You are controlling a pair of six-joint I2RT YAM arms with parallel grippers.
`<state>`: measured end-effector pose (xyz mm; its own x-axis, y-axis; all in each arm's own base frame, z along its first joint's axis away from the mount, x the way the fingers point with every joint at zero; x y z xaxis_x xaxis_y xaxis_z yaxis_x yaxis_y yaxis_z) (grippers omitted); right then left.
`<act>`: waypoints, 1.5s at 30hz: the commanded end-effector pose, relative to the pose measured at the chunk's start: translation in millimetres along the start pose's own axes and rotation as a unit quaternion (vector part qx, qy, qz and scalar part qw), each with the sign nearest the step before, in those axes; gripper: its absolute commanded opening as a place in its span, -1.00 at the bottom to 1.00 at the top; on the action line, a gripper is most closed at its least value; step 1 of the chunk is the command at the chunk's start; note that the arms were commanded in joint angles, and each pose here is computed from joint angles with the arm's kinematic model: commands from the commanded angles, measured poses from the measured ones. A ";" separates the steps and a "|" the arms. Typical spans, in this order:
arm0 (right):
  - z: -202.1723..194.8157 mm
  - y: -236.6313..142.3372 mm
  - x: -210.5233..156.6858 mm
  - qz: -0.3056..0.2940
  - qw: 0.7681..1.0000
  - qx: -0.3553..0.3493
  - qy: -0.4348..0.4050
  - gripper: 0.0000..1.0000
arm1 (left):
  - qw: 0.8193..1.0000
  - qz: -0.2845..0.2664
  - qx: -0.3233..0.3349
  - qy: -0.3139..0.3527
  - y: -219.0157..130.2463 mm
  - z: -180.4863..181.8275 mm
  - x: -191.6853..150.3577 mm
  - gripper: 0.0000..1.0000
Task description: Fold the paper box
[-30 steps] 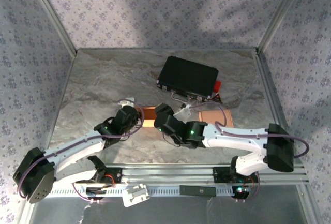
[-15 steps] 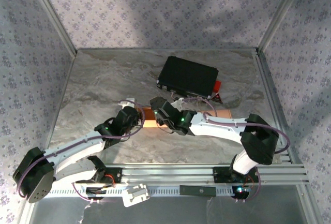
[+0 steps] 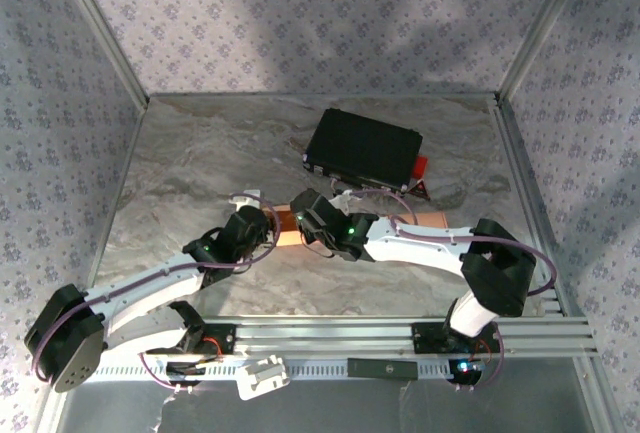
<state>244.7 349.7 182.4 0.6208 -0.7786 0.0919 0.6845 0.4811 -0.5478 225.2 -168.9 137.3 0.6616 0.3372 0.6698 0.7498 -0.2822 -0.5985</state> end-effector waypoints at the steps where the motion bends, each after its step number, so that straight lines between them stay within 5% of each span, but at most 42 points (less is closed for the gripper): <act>1: -5.0 -1.6 3.4 -0.003 1.000 -0.006 0.001 -0.82 | 1.000 -0.007 -0.003 -0.008 -4.8 -4.5 5.1 -0.63; 5: -11.8 0.6 1.9 0.006 1.000 -0.007 0.005 -0.98 | 1.000 -0.002 -0.003 -0.018 -15.7 -4.9 8.7 0.07; 14: -27.7 4.3 0.9 0.020 1.000 -0.013 0.012 -1.00 | 0.996 -0.017 -0.057 -0.066 -80.8 -5.4 25.3 0.27; 19: -38.3 4.8 1.2 0.023 0.999 -0.019 0.010 -1.00 | 0.992 -0.026 -0.085 -0.088 -99.8 -7.4 38.3 0.16; 24: -51.4 5.7 -0.1 0.034 0.999 -0.032 0.001 -1.00 | 0.991 0.043 -0.079 -0.100 -76.1 -16.3 34.8 0.10; 31: -74.8 8.5 1.7 0.046 0.999 -0.025 -0.003 -1.00 | 0.989 0.073 -0.069 -0.109 -47.0 -16.1 28.3 0.09; 45: -107.9 6.1 8.9 0.076 0.995 -0.066 0.010 -0.38 | 0.982 0.121 -0.066 -0.127 -4.0 -10.5 14.9 0.03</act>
<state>216.1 309.3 98.8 0.6937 -0.7201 0.0144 0.5623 0.5290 -0.6356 227.4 -166.5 147.9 0.8104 0.4498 0.3755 0.5683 -0.4473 -0.6906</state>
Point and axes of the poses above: each hand's point on the last joint's axis, 136 mm out from that joint toward the fingers, its own y axis out along the fingers, its own z axis along the line the jaws close on, x = y × z, the point moved 4 cm from there along -y, back along the fingers, and after that the axes turned 12 degrees about -y, right-handed, at the moved point
